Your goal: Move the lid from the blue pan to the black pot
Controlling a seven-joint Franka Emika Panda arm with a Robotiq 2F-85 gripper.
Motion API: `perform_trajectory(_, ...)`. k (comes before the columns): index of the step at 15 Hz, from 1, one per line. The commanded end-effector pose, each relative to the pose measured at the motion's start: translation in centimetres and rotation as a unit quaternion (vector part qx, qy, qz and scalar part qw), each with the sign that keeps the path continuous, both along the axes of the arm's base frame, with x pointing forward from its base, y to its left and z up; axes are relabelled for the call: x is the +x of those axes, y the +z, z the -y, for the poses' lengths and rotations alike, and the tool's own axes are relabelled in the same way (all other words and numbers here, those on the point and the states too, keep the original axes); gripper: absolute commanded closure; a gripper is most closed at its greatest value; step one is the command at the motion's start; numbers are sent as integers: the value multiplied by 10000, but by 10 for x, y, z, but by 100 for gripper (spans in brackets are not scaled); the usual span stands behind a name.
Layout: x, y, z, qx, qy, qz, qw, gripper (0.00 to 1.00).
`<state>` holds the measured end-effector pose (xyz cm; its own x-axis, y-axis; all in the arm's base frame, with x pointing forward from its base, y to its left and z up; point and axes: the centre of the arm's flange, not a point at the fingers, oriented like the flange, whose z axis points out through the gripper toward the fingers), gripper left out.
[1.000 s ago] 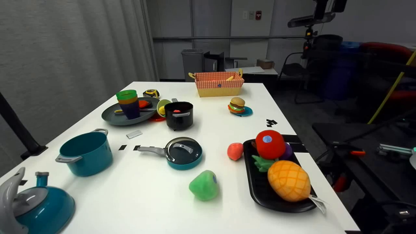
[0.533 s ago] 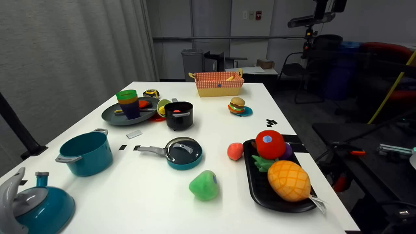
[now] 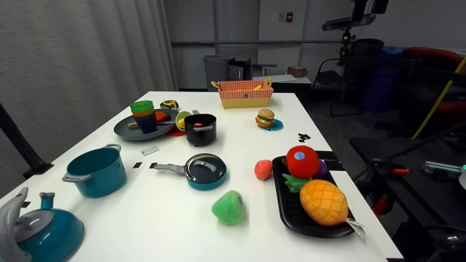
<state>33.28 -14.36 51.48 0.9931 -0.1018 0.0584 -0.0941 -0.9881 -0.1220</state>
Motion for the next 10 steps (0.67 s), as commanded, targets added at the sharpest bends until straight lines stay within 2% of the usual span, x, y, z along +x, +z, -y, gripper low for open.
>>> perform_trajectory(1,0,0,0,0,0,0,10000,0)
perform_trajectory(10,2,-2,0,43,147,35,9999,0)
